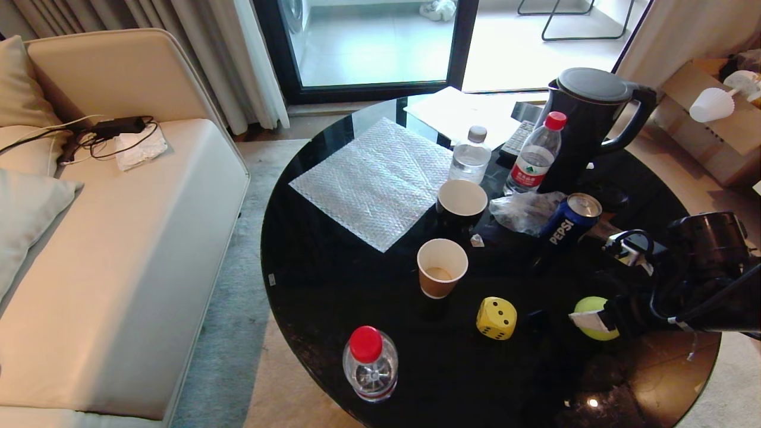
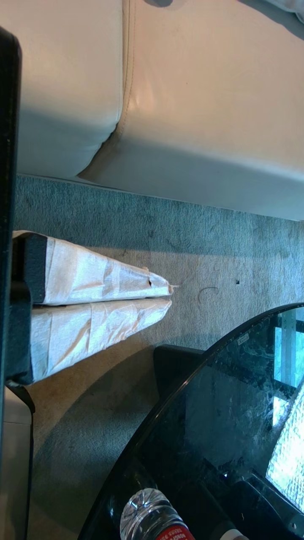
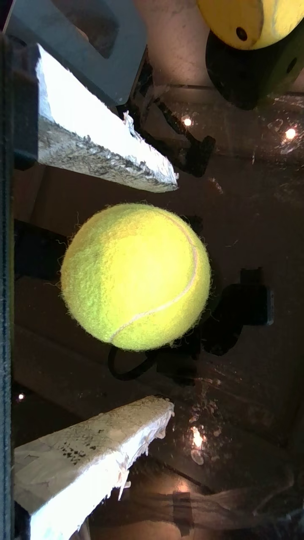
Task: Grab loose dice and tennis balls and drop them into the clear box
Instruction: Pick up the ball on the table
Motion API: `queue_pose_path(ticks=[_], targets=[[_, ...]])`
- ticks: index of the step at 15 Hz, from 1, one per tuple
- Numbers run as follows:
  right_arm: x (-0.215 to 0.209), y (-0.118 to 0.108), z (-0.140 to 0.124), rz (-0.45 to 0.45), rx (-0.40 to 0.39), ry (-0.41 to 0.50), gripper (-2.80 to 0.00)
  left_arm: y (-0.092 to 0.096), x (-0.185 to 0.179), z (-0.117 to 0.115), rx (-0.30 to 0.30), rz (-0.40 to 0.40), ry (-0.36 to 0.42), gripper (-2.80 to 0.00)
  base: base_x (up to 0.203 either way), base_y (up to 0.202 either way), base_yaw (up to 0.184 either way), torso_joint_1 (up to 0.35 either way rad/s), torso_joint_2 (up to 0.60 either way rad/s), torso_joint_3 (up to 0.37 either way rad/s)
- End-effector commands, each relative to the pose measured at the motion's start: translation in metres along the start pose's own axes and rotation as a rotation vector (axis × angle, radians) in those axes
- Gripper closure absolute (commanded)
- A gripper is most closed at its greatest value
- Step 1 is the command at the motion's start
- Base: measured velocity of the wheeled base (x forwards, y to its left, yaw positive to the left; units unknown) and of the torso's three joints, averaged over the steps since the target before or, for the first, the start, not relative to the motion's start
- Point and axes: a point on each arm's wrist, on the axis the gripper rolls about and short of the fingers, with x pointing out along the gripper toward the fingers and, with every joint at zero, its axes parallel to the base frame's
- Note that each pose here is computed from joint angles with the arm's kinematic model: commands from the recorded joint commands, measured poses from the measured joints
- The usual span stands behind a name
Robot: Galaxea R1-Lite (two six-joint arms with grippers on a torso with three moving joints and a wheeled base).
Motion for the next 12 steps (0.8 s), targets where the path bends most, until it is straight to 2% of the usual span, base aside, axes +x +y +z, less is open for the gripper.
queue_pose_path(ticks=[1,12], targets=[[0.002,0.0,0.0,0.003,-0.001,0.004,-2.8,0.0,0.0,0.0,0.0,0.001,0.002,0.0,0.0,0.0,0.0,0.0,0.0,0.0],[0.013,-0.002,-0.003,-0.012,0.001,0.042,-2.8,0.0,0.0,0.0,0.0,0.001,-0.001,0.0,0.0,0.0,0.0,0.0,0.0,0.0]])
